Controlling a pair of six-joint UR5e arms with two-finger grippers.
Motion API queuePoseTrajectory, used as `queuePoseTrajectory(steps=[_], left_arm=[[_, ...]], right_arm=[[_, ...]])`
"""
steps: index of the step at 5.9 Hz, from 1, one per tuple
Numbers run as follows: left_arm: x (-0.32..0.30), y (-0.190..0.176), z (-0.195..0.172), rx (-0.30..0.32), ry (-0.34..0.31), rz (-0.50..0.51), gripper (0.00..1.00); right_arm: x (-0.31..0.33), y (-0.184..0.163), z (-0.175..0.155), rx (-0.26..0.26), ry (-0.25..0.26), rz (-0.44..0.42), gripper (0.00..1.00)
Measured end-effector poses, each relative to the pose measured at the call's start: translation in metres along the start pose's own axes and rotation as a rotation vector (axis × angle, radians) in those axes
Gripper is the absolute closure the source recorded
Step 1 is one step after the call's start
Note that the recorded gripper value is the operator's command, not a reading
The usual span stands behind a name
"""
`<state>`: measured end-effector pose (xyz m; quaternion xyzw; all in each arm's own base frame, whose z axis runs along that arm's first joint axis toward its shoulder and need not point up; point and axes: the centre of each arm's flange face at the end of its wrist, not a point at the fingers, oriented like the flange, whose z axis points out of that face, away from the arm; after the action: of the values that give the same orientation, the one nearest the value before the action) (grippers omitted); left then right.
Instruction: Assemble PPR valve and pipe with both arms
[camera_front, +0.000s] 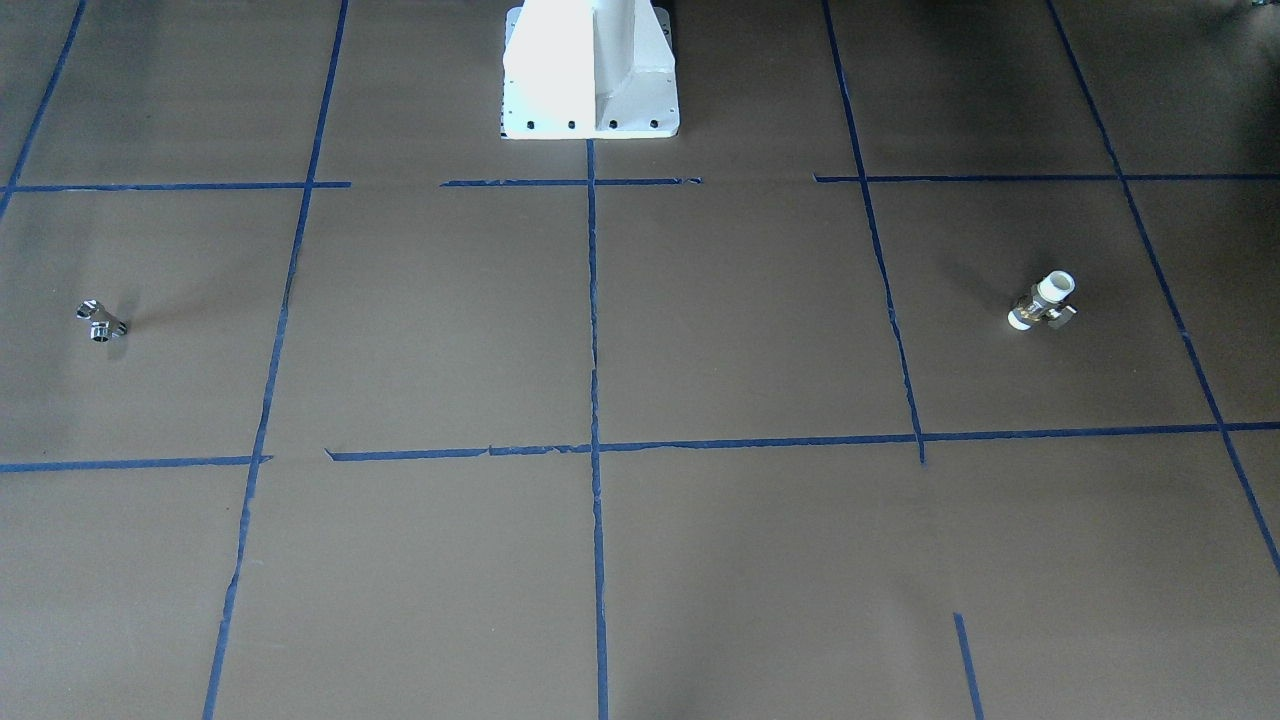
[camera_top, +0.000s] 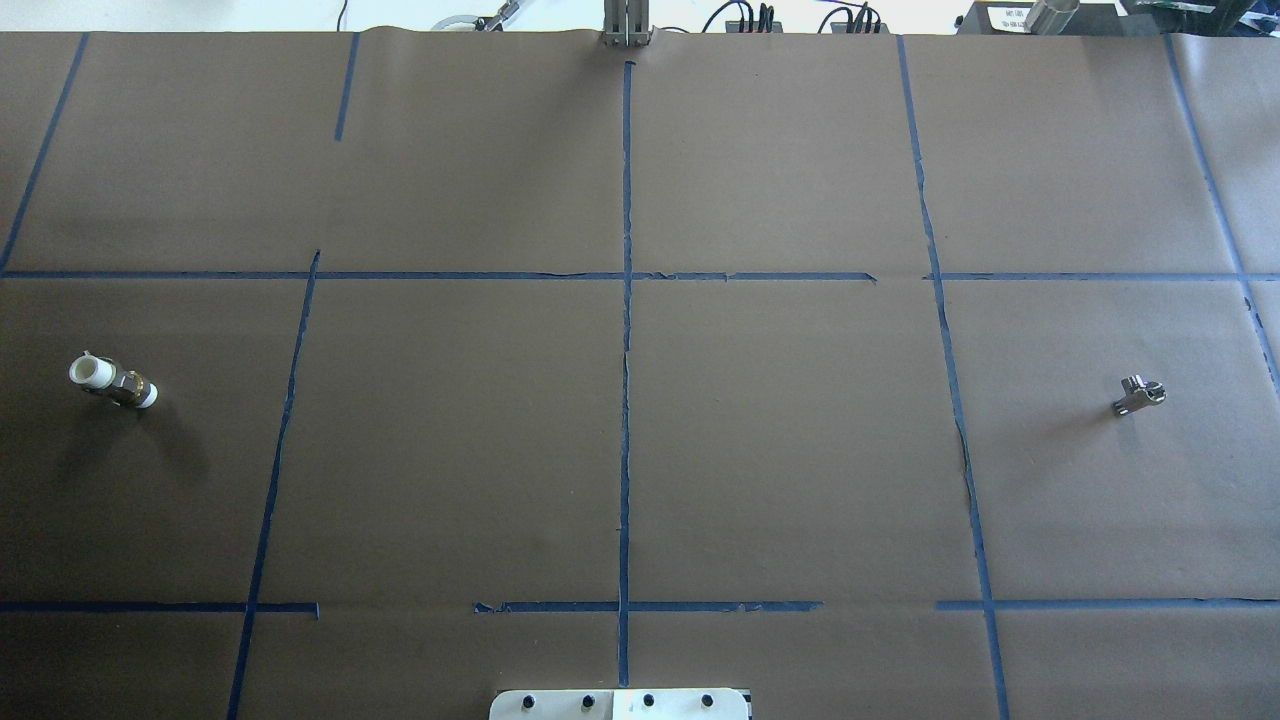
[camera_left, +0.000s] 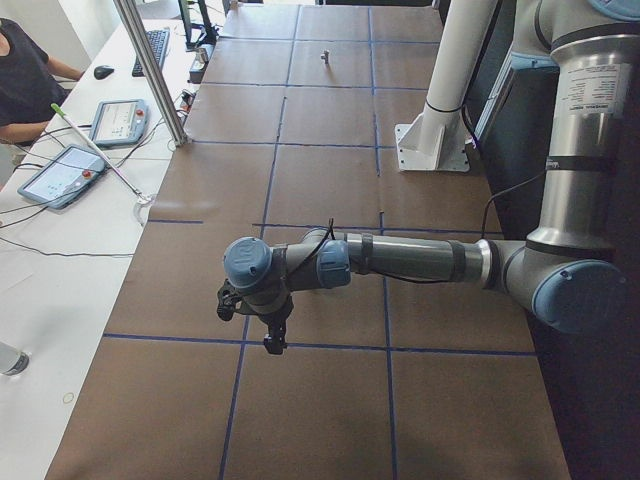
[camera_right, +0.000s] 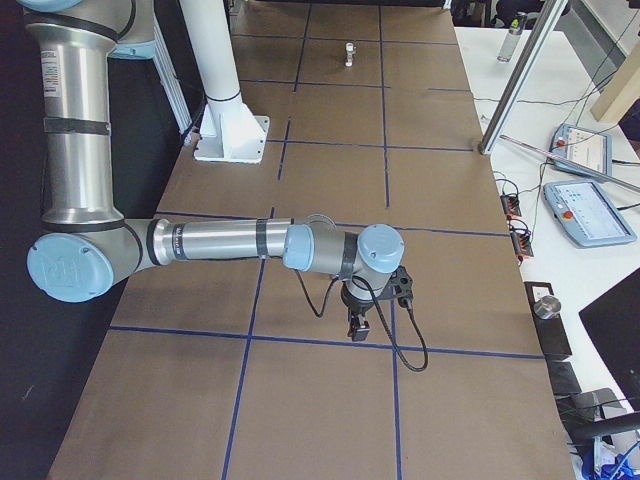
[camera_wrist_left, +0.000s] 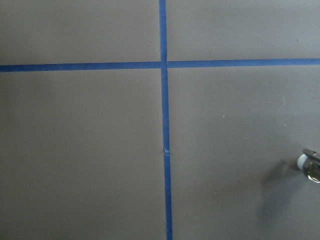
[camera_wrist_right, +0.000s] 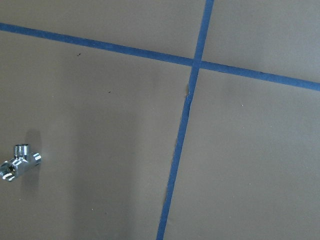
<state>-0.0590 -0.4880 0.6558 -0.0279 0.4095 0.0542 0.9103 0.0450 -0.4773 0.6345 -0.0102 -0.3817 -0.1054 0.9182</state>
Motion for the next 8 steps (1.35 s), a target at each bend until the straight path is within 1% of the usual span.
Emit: queuePoseTrajectory(steps=[3, 7, 8], left_arm=[[0.016, -0.002, -0.013, 0.030, 0.000, 0.028, 0.00], [0.014, 0.006, -0.008, 0.032, 0.003, 0.041, 0.00], [0.012, 0.011, -0.002, 0.048, -0.002, 0.067, 0.00]], right_arm=[[0.000, 0.000, 0.001, -0.003, -0.001, -0.001, 0.00], [0.001, 0.000, 0.005, -0.009, -0.007, -0.001, 0.00], [-0.003, -0.001, 0.008, -0.013, -0.017, -0.009, 0.00]])
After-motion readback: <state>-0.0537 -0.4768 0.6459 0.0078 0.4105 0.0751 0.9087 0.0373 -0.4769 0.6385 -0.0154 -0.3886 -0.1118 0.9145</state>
